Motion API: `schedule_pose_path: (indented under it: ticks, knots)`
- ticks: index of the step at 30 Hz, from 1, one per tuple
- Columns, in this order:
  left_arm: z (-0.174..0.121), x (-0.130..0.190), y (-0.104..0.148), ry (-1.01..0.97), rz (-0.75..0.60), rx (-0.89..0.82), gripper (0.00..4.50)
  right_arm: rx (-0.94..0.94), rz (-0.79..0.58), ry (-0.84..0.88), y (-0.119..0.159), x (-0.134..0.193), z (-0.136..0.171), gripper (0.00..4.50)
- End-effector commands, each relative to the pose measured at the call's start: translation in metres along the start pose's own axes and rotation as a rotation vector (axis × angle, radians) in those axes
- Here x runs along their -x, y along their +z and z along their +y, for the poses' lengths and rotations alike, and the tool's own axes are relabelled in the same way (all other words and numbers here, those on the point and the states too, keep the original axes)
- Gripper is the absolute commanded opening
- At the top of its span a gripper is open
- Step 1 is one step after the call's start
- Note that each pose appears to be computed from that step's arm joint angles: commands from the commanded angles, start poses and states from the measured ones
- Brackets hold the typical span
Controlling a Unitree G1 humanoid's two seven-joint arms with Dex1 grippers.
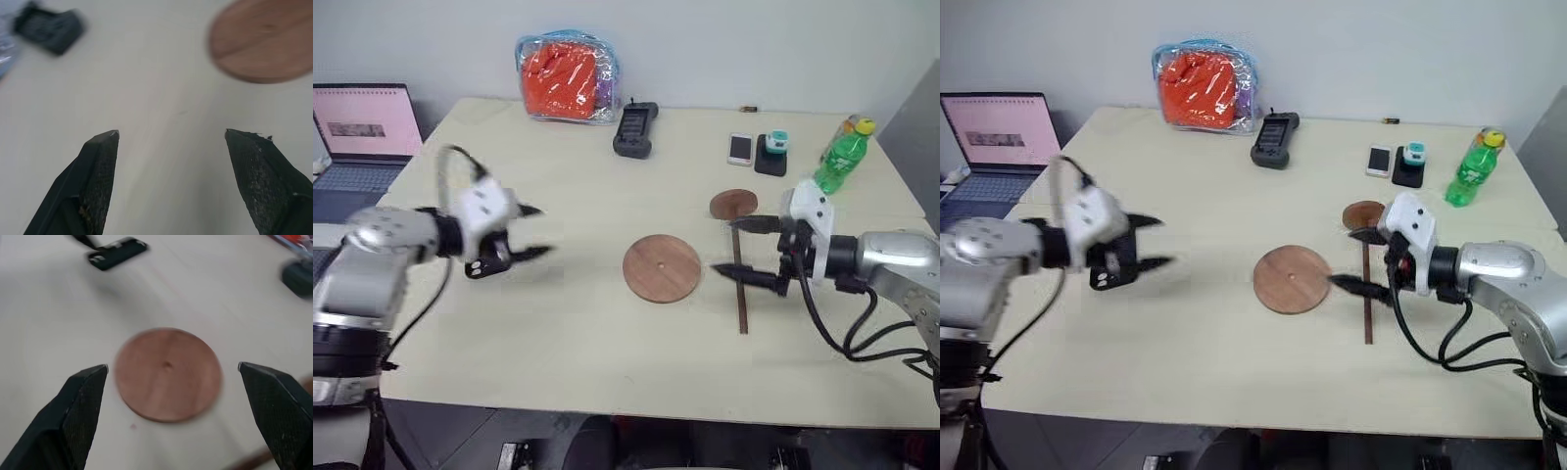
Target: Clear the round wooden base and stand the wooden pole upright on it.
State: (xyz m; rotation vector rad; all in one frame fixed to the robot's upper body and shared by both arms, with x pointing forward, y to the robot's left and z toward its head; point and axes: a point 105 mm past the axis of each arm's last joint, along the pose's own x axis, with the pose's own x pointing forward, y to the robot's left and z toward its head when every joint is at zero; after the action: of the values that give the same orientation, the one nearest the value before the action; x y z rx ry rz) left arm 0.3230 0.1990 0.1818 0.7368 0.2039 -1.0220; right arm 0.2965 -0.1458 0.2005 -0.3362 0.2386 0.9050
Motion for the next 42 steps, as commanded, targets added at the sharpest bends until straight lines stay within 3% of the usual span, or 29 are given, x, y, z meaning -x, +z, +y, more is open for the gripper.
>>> schedule_pose_path:
  ticks: [1, 5, 11, 20, 25, 30, 42]
  knots:
    - [-0.001, -0.012, 0.027, -0.056, -0.080, -0.105, 3.57, -0.086, 0.126, -0.160, -0.009, -0.004, -0.021, 4.50]
    - [-0.011, -0.031, 0.042, -0.109, -0.120, -0.183, 3.57, -0.183, 0.210, -0.183, -0.015, -0.006, -0.029, 4.50]
    - [-0.026, -0.044, 0.068, -0.167, -0.299, -0.147, 3.57, -0.359, 0.304, -0.238, -0.017, -0.043, -0.047, 4.50]
    - [-0.042, -0.050, 0.078, -0.208, -0.391, -0.110, 3.57, -0.488, 0.401, -0.318, -0.036, -0.068, -0.081, 4.50]
    - [-0.047, -0.056, 0.080, -0.196, -0.397, -0.111, 3.57, -0.528, 0.430, -0.292, -0.039, -0.075, -0.083, 4.50]
    - [-0.049, -0.058, 0.081, -0.190, -0.399, -0.111, 3.59, -0.563, 0.439, -0.291, -0.041, -0.080, -0.087, 3.60]
    - [-0.047, -0.059, 0.078, -0.195, -0.368, -0.128, 3.59, -0.712, 0.366, -0.291, -0.027, -0.089, -0.087, 0.83]
